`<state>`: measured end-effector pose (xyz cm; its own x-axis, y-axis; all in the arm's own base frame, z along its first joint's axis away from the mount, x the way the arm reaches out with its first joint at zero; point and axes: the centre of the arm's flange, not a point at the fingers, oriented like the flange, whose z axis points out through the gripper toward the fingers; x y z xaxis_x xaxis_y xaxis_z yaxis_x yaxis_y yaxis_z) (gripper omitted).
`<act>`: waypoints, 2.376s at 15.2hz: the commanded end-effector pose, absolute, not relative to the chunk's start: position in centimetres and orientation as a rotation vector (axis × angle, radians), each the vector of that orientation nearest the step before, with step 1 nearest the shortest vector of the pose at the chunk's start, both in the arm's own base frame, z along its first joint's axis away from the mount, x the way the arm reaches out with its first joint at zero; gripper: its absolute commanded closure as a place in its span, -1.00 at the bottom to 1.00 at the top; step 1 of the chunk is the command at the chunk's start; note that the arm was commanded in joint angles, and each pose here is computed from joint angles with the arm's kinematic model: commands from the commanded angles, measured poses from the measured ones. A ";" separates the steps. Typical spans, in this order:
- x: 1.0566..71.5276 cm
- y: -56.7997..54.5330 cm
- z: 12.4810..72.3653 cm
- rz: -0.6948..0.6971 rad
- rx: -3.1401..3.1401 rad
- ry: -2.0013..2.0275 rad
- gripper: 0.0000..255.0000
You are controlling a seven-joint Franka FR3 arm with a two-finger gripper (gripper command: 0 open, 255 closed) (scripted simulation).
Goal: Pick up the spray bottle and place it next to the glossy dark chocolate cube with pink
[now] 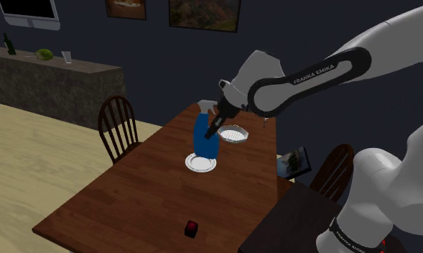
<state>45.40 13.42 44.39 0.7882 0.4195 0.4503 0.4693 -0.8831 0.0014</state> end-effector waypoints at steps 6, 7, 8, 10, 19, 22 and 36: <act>45.4 20.4 44.0 -0.683 -2.865 -0.711 1.00; 45.4 20.4 43.5 -0.683 -2.865 -0.711 1.00; 45.4 20.4 43.0 -0.683 -2.865 -0.711 1.00; 45.4 20.4 41.9 -0.683 -2.865 -0.711 1.00; 45.4 20.4 37.1 -0.683 -2.865 -0.711 1.00; 45.4 20.4 35.6 -0.683 -2.865 -0.711 1.00; 45.4 20.4 28.2 -0.683 -2.865 -0.711 1.00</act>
